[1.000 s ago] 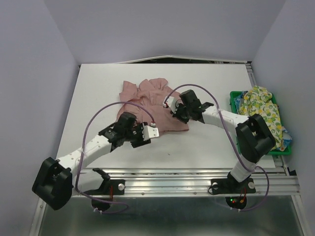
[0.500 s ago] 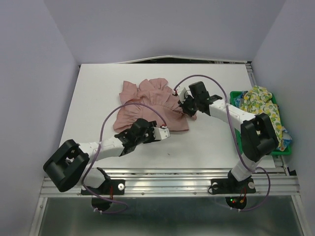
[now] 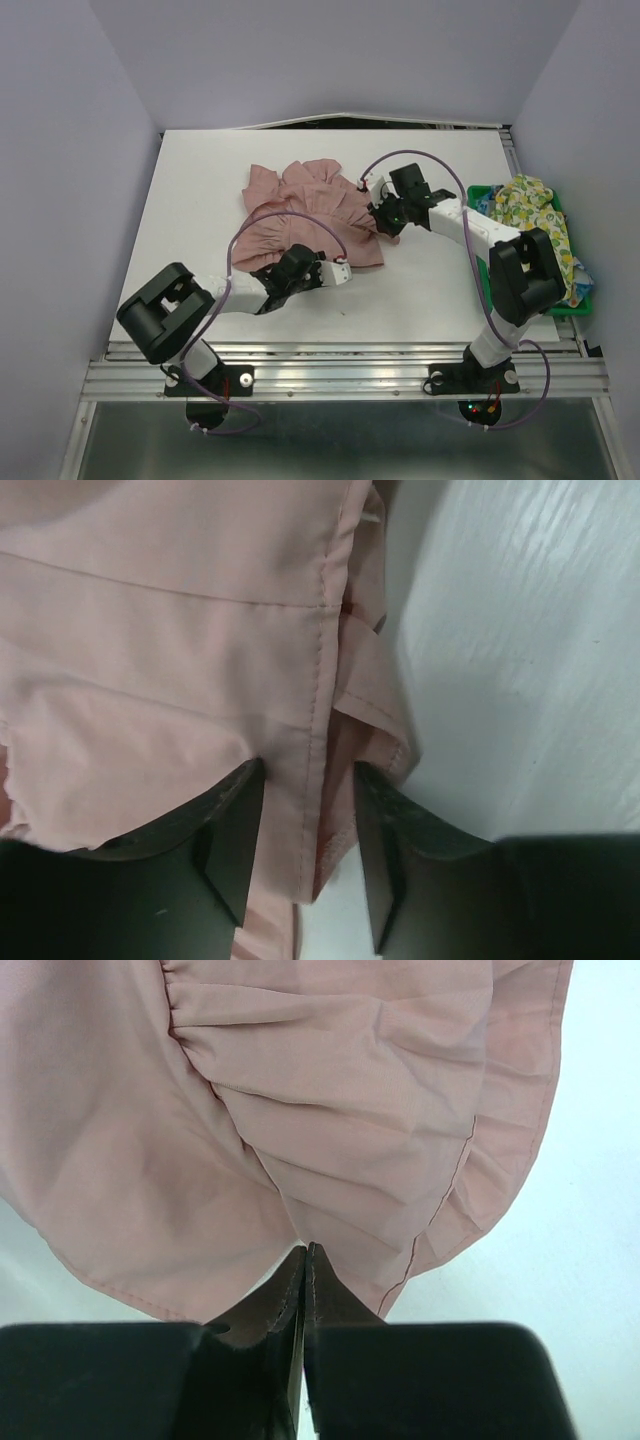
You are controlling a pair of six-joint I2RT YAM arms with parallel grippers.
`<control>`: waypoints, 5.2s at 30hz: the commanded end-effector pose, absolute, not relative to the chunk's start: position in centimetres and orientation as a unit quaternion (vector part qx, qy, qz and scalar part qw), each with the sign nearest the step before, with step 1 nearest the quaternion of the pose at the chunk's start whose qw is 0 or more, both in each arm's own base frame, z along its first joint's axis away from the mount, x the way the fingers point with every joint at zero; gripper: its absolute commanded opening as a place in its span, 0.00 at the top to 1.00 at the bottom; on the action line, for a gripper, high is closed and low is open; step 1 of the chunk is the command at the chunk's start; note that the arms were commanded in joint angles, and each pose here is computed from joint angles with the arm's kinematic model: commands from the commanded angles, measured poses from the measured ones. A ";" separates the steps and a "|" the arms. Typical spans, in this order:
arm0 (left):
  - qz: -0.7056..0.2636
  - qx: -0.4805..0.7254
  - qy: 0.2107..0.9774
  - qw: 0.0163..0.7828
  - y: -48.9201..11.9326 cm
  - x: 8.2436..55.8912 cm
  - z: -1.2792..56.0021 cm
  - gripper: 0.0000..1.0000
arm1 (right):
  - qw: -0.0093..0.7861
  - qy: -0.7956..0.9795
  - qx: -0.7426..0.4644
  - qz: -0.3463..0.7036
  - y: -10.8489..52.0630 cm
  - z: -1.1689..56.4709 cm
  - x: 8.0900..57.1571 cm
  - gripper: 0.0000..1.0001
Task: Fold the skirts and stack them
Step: Flatten the skirt out
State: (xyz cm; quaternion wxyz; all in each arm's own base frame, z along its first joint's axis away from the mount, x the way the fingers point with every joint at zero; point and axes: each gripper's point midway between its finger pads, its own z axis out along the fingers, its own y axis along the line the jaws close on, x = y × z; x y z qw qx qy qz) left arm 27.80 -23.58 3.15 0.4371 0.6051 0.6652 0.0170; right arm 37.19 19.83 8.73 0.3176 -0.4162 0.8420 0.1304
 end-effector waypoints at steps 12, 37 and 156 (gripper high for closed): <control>-0.064 0.565 0.663 0.487 -25.8 29.7 14.3 1.00 | 0.319 0.817 -0.439 0.193 21.3 13.1 35.7 0.31; -0.160 0.422 0.789 0.417 -18.8 43.4 17.7 1.00 | 0.335 0.856 -0.368 0.140 27.0 7.8 40.9 0.56; -0.224 0.612 0.715 0.254 -33.4 25.2 4.2 0.94 | 0.291 0.814 -0.309 0.397 28.6 17.2 44.2 0.30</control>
